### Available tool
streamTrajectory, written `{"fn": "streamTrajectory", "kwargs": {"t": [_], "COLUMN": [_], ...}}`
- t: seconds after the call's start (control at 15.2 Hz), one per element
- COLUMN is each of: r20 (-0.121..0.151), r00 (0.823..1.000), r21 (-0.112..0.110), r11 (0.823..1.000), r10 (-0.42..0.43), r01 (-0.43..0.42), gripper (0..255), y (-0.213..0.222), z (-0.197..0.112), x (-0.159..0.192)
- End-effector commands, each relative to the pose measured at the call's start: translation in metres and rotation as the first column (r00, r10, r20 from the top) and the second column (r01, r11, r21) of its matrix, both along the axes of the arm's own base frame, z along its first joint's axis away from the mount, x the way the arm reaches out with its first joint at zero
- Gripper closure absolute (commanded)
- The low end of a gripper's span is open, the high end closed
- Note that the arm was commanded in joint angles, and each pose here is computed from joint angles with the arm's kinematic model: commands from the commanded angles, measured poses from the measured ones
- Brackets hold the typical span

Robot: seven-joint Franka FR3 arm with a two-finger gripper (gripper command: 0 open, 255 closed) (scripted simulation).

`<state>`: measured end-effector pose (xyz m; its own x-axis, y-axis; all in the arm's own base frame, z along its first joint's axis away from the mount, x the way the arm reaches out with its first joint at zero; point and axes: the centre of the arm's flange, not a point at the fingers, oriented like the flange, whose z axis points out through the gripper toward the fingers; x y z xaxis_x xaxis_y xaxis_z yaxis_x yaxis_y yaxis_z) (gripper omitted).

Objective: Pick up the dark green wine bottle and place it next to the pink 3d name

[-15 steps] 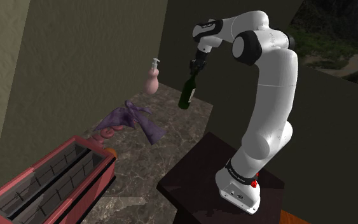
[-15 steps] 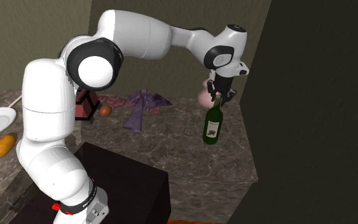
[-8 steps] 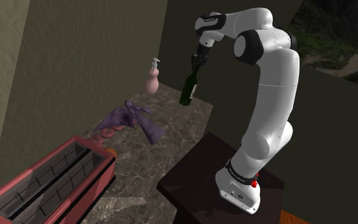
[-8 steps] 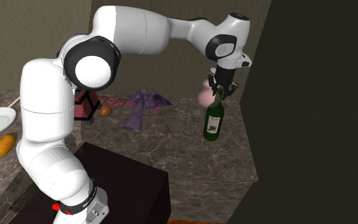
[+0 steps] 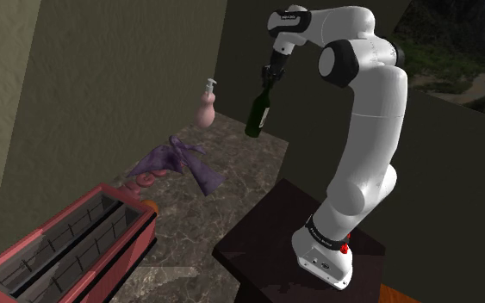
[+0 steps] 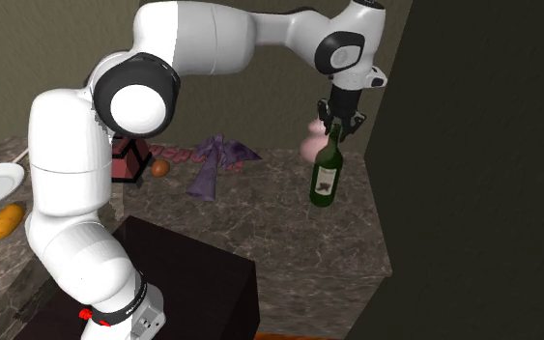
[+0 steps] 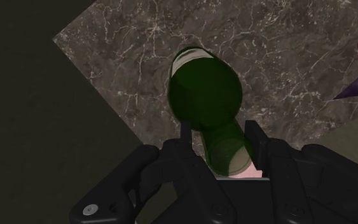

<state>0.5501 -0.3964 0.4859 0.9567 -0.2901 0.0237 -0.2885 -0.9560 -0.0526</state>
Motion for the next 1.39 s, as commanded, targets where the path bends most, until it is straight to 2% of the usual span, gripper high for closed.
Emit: {"fn": "streamTrajectory", "kwargs": {"t": [0.0,1.32], "r20": [0.000,0.000], "r00": [1.000,1.000], "r21": [0.000,0.000], "r11": [1.000,1.000], "r10": [0.000,0.000], "r01": [0.000,0.000], "gripper": [255,255], "y": [0.012,0.237], "z": [0.011,0.125], "x": [-0.004,-0.082]}}
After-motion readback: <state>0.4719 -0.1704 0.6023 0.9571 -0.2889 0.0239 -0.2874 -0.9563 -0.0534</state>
